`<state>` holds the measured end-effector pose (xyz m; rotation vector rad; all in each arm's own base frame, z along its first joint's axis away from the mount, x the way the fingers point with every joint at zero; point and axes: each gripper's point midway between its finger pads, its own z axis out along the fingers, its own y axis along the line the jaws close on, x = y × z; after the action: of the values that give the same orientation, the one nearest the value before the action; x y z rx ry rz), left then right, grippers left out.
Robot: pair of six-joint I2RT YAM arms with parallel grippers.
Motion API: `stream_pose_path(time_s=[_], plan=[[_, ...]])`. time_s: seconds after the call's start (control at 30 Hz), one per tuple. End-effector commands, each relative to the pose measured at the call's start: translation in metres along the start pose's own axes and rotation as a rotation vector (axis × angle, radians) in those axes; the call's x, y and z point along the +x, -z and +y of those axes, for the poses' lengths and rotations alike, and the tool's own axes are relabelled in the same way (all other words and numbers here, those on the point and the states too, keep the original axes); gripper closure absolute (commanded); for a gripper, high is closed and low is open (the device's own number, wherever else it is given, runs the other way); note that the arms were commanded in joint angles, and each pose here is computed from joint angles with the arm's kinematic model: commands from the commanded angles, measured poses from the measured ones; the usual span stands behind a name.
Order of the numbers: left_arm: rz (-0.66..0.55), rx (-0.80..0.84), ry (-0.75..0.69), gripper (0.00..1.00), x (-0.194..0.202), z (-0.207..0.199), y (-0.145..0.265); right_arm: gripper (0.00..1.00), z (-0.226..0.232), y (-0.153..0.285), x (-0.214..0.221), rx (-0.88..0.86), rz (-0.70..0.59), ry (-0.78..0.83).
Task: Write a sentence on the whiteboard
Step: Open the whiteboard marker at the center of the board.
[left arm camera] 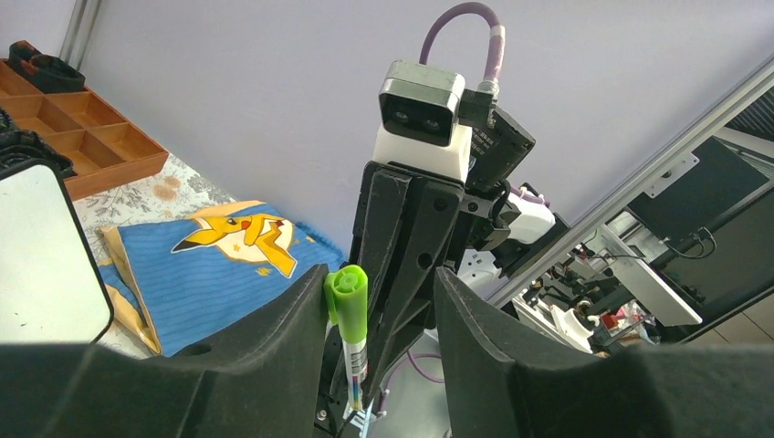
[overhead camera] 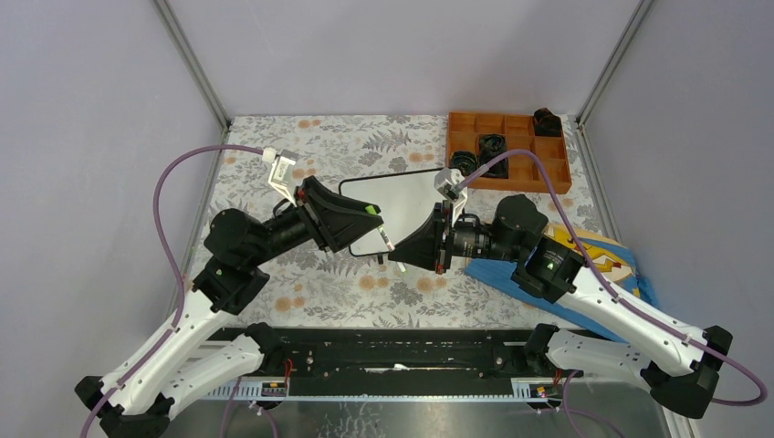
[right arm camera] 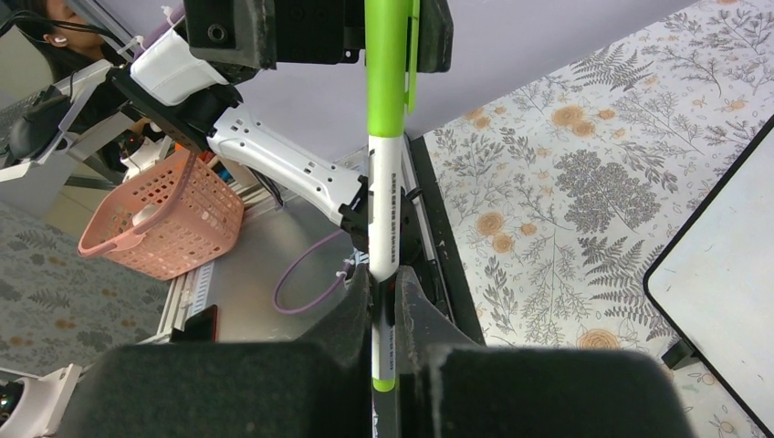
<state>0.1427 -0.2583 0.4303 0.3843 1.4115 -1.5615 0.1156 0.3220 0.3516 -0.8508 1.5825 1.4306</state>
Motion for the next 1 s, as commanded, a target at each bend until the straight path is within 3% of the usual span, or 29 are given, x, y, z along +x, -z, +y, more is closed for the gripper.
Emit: stream_pose_path(time_s=[0.0, 0.13, 0.37, 0.5, 0.63, 0.67, 0.8, 0.87, 0.97], plan=[[0.007, 0.003, 0.023, 0.49, 0.003, 0.001, 0.001, 1.00, 0.009, 0.004, -0.018, -0.012, -0.063, 0.015], [0.016, -0.002, 0.033, 0.50, 0.006, 0.004, -0.001, 1.00, 0.010, 0.004, -0.019, -0.016, -0.064, 0.010], [0.033, -0.011, 0.027, 0.64, 0.009, 0.007, -0.002, 1.00, 0.009, 0.002, -0.019, -0.018, -0.064, 0.006], [0.021, -0.023, 0.009, 0.75, 0.006, 0.008, -0.002, 1.00, 0.008, 0.000, -0.018, -0.019, -0.058, 0.005], [0.011, -0.036, -0.005, 0.92, 0.005, 0.009, 0.001, 1.00, 0.010, 0.000, -0.017, -0.028, -0.058, 0.001], [0.010, -0.039, -0.007, 0.96, 0.005, 0.010, 0.001, 0.96, 0.011, 0.000, -0.019, -0.031, -0.066, -0.011], [0.007, -0.045, -0.006, 1.00, 0.007, 0.012, 0.003, 0.46, 0.013, -0.003, -0.035, -0.027, -0.130, -0.049], [0.002, -0.045, -0.003, 1.00, 0.007, 0.013, 0.003, 0.39, 0.011, -0.005, -0.043, -0.024, -0.179, -0.083], [-0.001, -0.046, 0.001, 1.00, 0.007, 0.013, 0.004, 0.37, 0.012, -0.010, -0.054, -0.033, -0.227, -0.113]])
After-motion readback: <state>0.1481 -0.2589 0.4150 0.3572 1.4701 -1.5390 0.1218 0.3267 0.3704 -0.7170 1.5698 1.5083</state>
